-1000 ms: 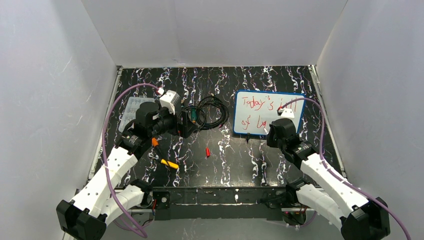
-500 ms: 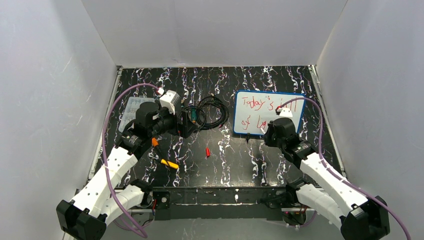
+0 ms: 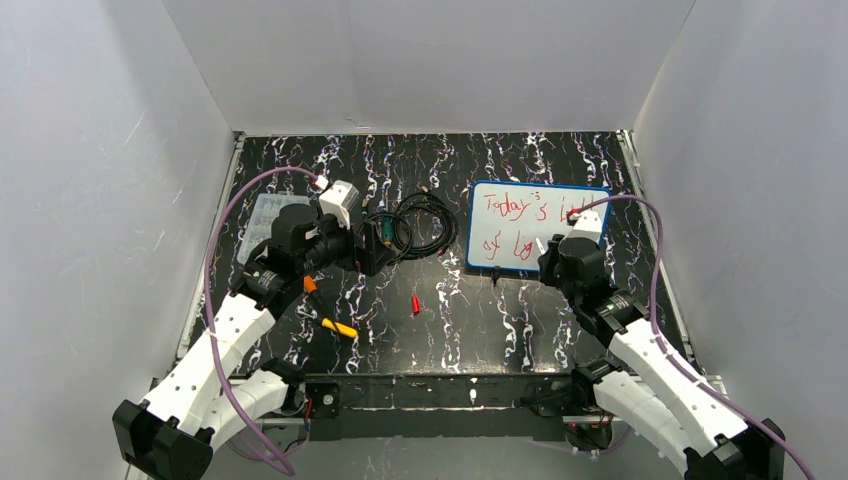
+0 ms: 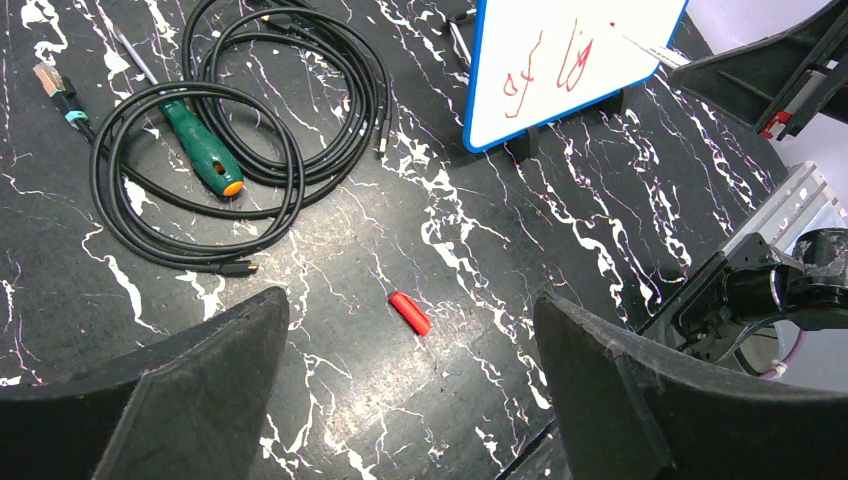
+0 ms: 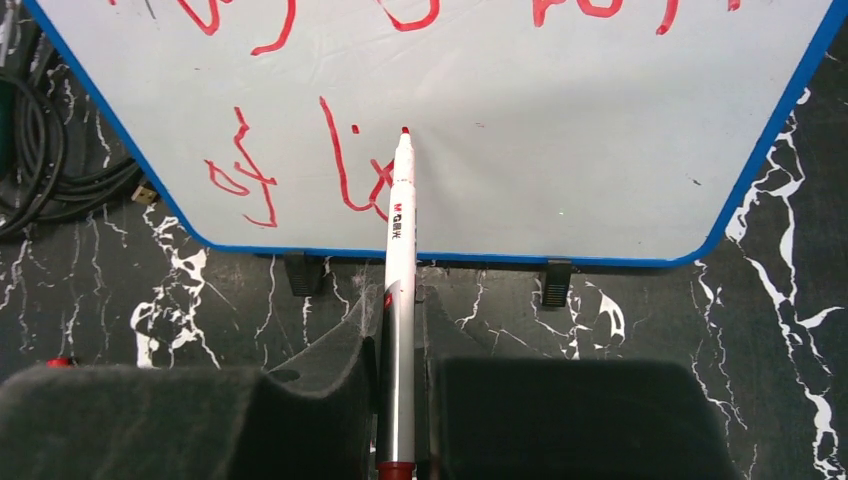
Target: Write a sentence on the whiteboard
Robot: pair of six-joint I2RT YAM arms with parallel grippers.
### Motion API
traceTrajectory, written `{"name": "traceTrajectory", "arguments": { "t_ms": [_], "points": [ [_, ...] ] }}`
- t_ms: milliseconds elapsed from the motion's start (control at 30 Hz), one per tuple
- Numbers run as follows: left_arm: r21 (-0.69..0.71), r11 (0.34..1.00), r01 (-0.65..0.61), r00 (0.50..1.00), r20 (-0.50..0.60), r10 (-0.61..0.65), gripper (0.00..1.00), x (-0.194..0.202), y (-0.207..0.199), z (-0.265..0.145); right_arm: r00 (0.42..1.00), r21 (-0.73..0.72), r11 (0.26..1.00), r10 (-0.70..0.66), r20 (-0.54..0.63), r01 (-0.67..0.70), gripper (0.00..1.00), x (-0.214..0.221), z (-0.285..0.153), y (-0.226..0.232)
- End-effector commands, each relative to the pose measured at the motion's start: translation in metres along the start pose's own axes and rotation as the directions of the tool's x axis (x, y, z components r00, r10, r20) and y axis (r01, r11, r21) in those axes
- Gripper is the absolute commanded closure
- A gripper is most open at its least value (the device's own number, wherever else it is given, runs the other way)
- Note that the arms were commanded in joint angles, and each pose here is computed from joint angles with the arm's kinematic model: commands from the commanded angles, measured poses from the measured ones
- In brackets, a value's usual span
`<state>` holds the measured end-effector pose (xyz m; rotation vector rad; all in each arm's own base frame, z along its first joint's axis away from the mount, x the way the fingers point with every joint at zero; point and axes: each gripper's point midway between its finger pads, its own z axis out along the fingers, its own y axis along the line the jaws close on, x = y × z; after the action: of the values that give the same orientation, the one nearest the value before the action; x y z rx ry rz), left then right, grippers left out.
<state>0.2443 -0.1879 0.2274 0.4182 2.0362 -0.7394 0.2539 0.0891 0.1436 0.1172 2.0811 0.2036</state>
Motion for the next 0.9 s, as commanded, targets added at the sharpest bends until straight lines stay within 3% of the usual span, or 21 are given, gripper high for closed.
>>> {"name": "traceTrajectory", "arguments": {
  "t_ms": [0, 867],
  "points": [
    [0.012, 1.0, -0.005, 1.0, 0.017, 0.005, 0.09, -0.002, -0.002, -0.003, 0.997, 0.036, 0.999, -0.02, 0.069, 0.017, 0.99, -0.024, 0.001, -0.003],
    [0.022, 1.0, -0.003, 1.0, 0.02, 0.002, 0.09, -0.003, -0.004, -0.003, 0.997, 0.068, 0.998, -0.012, -0.08, 0.017, 0.99, 0.016, 0.004, -0.011]
  ]
}}
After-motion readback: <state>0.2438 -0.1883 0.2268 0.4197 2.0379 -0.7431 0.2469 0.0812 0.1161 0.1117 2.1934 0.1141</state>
